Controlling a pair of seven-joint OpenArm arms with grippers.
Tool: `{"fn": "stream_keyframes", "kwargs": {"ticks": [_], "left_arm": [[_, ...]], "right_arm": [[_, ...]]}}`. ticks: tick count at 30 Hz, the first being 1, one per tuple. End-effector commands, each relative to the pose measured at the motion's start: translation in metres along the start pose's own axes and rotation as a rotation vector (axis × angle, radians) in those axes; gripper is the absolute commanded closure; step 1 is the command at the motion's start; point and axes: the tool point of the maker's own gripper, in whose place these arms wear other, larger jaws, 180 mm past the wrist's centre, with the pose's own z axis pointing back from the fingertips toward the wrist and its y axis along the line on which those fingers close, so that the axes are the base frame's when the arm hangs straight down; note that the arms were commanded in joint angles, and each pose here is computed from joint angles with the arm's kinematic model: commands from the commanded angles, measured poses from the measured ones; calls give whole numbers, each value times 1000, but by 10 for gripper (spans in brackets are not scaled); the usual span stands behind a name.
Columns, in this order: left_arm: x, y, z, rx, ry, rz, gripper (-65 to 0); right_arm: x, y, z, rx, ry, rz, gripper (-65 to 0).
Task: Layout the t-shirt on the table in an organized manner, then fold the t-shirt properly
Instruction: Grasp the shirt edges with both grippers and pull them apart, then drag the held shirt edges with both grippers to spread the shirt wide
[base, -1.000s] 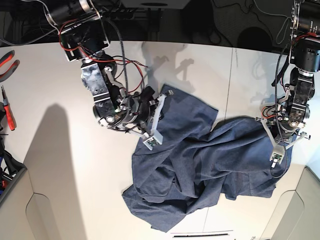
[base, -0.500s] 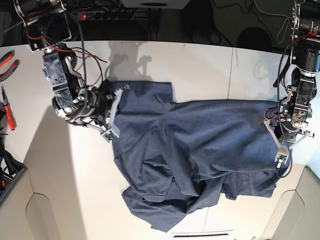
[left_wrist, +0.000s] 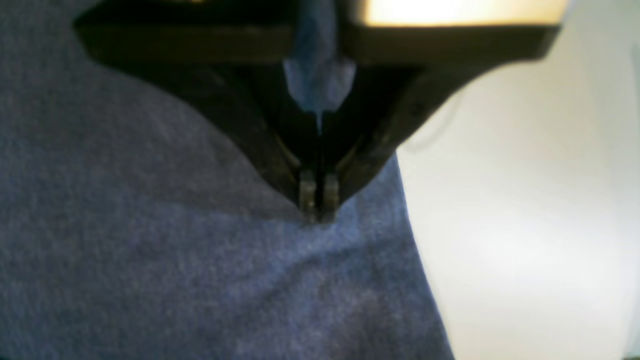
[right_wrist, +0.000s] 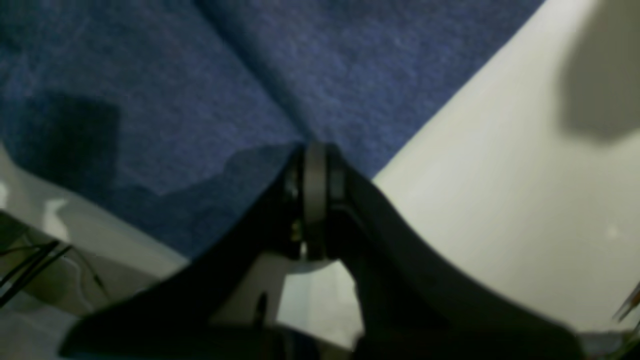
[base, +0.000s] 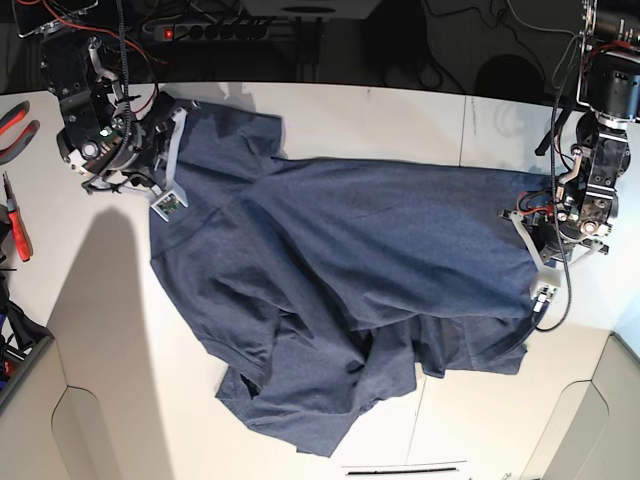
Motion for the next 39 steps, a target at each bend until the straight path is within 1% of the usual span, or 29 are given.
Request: {"fn": "stream_keyframes", "kwargs": {"ticks": [1, 3, 6, 10, 12, 16, 17, 18, 21, 23, 25, 27, 30, 33, 35, 37, 39], "left_arm": [[14, 12, 5, 25, -40, -9, 0], [15, 9, 7, 22, -45, -14, 0], [17, 9, 7, 22, -48, -14, 0], [16, 9, 7, 22, -47, -14, 0], [17, 9, 7, 22, -48, -14, 0], [23, 7, 7, 18, -79, -12, 0], [24, 7, 7, 17, -85, -11, 0], [25, 5, 7, 15, -90, -9, 0], [31, -2, 6, 4, -108, 0, 0], [36, -10, 5, -11, -123, 11, 0], [38, -22, 3, -30, -132, 25, 0], [40, -34, 2, -49, -137, 39, 0], [42, -43, 1, -64, -142, 49, 0], [43, -44, 1, -65, -145, 49, 0], [43, -43, 1, -64, -145, 49, 0], [43, -43, 1, -61, -143, 43, 0], [41, -42, 1, -54, -137, 32, 0]], "right_arm": [[-16, -2, 2, 7, 63, -10, 0], [-22, 6, 2, 53, 84, -36, 0], [-19, 9, 5, 75, 62, -48, 0], [8, -7, 26, 26, -50, -57, 0], [31, -21, 46, -20, -160, -65, 0], [89, -53, 101, -139, -494, -120, 0], [100, -60, 114, -163, -558, -131, 0], [110, -67, 123, -183, -604, -149, 0], [139, -78, 136, -197, -684, -198, 0], [159, -83, 137, -182, -736, -232, 0], [177, -87, 129, -159, -771, -272, 0], [189, -92, 112, -136, -758, -311, 0], [195, -101, 75, -111, -668, -356, 0], [193, -109, 41, -74, -586, -404, 0], [185, -112, 20, -57, -520, -426, 0], [172, -114, 2, -70, -445, -423, 0], [156, -115, -9, -83, -388, -420, 0]]}}
